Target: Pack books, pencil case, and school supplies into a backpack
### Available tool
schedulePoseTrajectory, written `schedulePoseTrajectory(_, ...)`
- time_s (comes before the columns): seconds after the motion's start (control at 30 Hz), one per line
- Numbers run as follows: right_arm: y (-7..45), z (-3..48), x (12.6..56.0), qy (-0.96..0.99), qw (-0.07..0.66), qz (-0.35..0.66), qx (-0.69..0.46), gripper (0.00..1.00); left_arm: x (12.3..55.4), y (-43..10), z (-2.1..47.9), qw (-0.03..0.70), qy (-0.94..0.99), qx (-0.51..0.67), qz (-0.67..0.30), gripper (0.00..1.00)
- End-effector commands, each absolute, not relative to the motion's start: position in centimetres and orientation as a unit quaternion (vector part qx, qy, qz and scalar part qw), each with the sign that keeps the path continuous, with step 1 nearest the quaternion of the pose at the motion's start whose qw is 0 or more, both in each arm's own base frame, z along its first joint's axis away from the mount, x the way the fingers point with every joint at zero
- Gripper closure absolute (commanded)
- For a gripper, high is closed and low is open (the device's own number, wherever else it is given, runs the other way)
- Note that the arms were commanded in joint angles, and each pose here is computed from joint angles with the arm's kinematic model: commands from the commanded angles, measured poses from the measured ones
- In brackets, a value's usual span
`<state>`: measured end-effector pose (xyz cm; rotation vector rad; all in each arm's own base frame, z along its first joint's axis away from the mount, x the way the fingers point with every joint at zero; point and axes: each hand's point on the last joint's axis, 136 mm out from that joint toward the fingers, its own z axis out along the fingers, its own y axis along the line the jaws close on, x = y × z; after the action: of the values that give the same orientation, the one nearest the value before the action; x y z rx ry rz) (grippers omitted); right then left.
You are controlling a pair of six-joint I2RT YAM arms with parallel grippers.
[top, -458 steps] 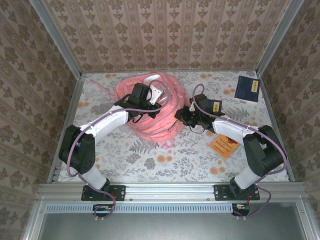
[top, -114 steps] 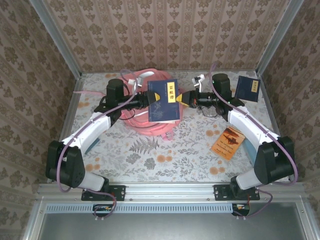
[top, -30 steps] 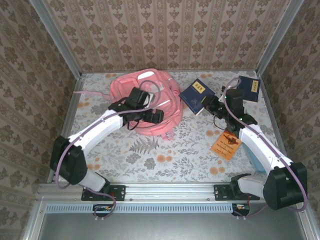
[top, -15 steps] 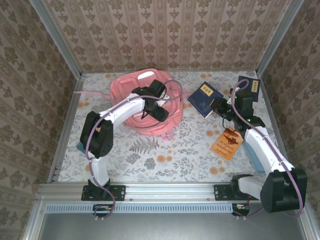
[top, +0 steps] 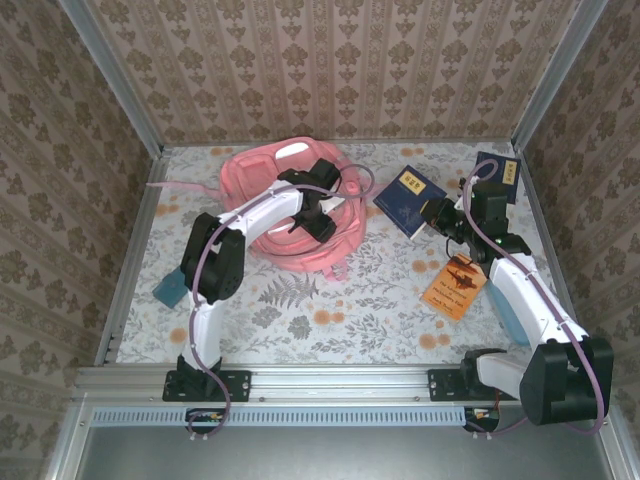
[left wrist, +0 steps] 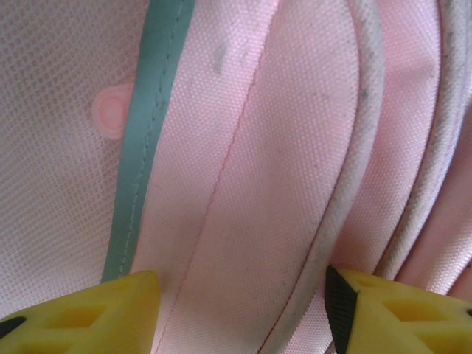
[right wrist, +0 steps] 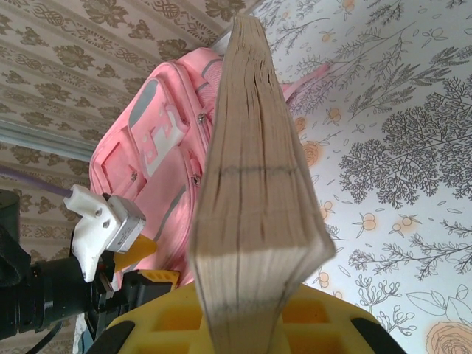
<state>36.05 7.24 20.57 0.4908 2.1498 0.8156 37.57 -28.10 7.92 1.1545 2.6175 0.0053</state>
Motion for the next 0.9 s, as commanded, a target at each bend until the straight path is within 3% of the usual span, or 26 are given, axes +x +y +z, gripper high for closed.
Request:
schedulePoseTrajectory(0.0,7.6,21.9,35.9,0.833,0.401,0.337,0.176,0.90,37.8,-27.6,7.9,0.133,0.900,0.414,0.028,0.41)
schedulePoseTrajectory(0.17,7.5,22.0,35.7,0.833,0.403,0.335,0.175,0.89,38.2,-27.6,8.6,0.143,0.900,0.411,0.036,0.52)
schedulePoseTrajectory(0.43,7.3,22.3,35.4,0.833,0.409,0.329,0.176,0.90,38.7,-28.2,12.9,0.211,0.882,0.418,0.052,0.84)
schedulePoseTrajectory(0.67,7.5,22.7,34.9,0.831,0.407,0.337,0.170,0.89,39.2,-27.9,20.7,0.348,0.851,0.384,0.086,0.96)
schedulePoseTrajectory(0.87,8.7,23.9,33.7,0.824,0.399,0.371,0.156,0.89,39.4,-26.4,27.6,0.470,0.822,0.303,0.106,0.98)
